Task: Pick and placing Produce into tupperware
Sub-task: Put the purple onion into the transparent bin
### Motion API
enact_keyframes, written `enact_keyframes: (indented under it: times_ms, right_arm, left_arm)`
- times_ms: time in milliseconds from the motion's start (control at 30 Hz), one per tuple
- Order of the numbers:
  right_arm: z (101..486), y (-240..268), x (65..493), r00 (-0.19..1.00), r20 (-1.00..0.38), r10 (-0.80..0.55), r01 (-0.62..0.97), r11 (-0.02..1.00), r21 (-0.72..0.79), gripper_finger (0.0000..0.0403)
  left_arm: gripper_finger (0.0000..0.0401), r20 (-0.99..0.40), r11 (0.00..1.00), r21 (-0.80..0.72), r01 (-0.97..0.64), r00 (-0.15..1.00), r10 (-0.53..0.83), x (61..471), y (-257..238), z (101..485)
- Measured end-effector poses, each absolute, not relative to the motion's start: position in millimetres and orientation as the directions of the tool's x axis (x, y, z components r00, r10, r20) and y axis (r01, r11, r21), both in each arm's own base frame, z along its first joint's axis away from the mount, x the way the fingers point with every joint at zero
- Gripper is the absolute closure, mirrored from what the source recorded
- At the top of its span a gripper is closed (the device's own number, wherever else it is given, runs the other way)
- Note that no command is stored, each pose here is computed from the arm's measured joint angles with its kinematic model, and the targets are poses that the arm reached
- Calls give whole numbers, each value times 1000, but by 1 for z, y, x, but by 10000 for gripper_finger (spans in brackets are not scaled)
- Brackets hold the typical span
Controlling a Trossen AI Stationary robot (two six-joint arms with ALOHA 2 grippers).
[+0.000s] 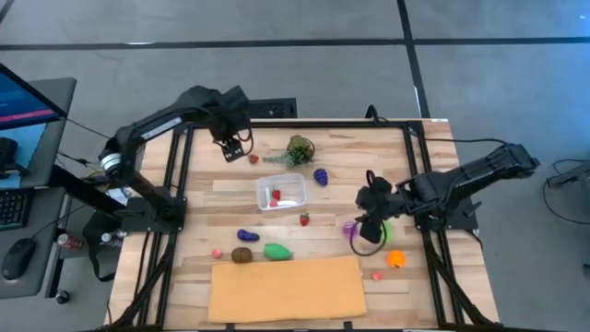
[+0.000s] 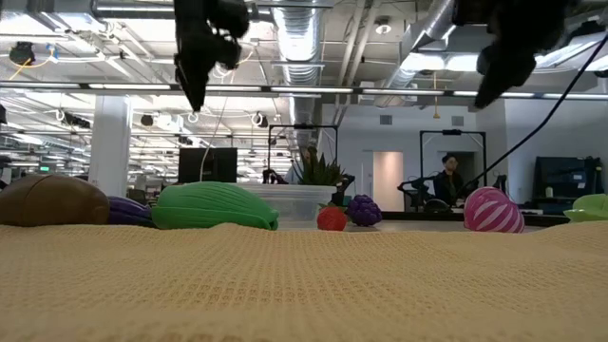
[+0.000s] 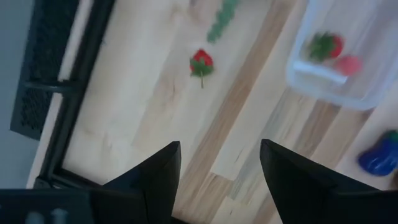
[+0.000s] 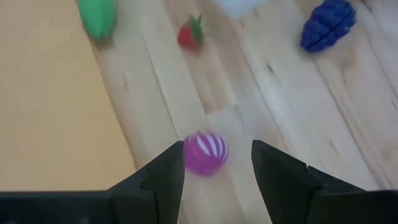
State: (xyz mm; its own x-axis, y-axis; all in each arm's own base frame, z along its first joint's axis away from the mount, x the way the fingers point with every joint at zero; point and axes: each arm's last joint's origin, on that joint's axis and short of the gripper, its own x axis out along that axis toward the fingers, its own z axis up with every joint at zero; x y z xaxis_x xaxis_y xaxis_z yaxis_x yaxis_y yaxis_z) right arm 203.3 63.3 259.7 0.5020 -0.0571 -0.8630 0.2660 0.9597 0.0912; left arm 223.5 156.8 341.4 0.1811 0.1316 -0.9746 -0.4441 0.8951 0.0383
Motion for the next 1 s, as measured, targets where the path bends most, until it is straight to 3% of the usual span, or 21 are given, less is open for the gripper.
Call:
enact_keyframes:
  times_ms: [267,500,733,1000]
  right_arm:
    - [249,70,202,478,-875,-75,159,987,2,221]
    - [250,67,206,513,-852,-110,92,993,-72,177]
    - [246,59,214,498,-858,-127,105,991,-86,134]
    - [220,65,231,390,-918,-68,20,998,-66,127]
  left_arm:
    - [189,-888,849,-21,-528,400,227,176,121,394]
    - [189,-763,803,-117,-584,571,304,125,76,430]
    - [189,-615,745,-245,-620,693,375,70,35,448]
    - [189,-469,705,-400,-585,792,391,19,9,454]
